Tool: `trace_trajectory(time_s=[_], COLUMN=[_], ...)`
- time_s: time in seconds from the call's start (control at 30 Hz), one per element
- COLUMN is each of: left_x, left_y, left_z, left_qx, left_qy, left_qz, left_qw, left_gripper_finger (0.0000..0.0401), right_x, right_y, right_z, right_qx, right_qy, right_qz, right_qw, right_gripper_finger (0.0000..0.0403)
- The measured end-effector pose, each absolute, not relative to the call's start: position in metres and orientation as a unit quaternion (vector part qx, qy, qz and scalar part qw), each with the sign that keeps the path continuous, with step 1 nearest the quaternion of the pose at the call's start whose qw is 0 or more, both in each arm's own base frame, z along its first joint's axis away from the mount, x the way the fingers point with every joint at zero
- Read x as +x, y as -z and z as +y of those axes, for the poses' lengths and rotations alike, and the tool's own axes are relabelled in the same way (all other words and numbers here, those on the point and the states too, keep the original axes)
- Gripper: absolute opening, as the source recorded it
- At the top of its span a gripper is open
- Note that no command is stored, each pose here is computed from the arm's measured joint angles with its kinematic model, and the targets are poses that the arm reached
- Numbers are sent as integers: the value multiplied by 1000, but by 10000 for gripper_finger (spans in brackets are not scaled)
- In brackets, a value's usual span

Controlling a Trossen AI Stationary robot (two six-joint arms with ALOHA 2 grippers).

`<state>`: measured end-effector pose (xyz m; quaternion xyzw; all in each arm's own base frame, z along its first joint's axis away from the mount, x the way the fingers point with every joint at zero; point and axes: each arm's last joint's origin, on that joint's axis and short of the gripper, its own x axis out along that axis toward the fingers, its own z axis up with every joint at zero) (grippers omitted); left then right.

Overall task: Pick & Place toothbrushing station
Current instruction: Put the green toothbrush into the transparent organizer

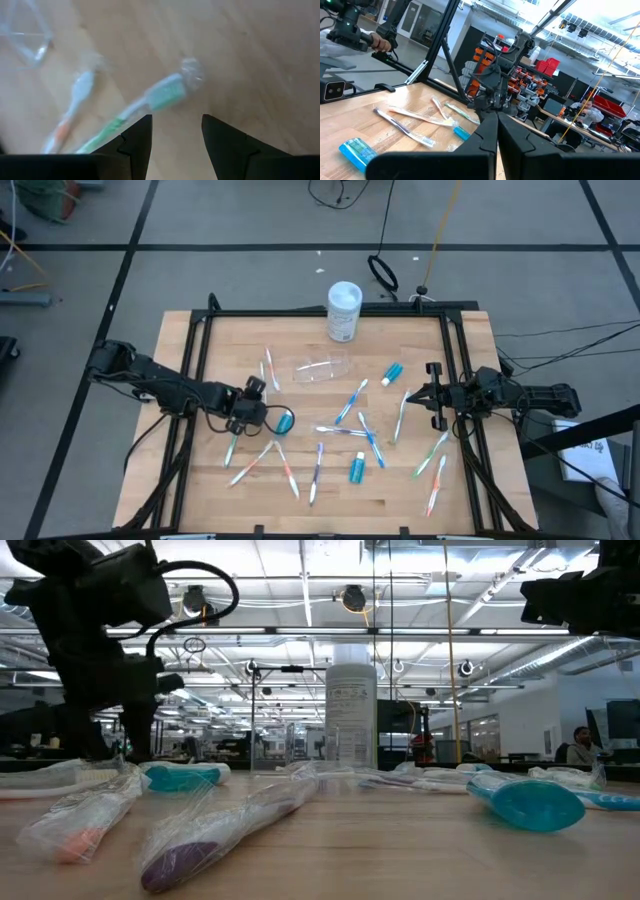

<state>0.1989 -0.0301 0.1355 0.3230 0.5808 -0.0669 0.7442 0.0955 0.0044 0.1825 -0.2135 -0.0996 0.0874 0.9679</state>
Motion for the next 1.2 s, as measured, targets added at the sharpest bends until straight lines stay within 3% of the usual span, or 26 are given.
trace_trajectory(time_s=[0.27, 0.6, 0.8, 1.03, 1.2], left_x=[207, 227, 225, 220, 218], left_y=[-138, -149, -148, -146, -145], left_z=[-31, -35, -34, -29, -29], left_qx=[327, 210, 226, 337, 305], left_qy=[62, -19, -33, -30, -49], left_qz=[548, 451, 460, 489, 495], left_qw=[767, 867, 858, 804, 812], left_gripper_finger=[177, 177, 177, 177, 177], right_x=[95, 95, 95, 95, 95], right_y=[-182, -182, -182, -183, -183], right_z=[4, 4, 4, 4, 4], right_qx=[-213, -213, -213, -213, -213], right_qy=[-88, -88, -88, -88, -88], right_qz=[-100, -100, -100, -100, -100], right_qw=[968, 968, 968, 968, 968], right_gripper_finger=[4, 4, 4, 4, 4])
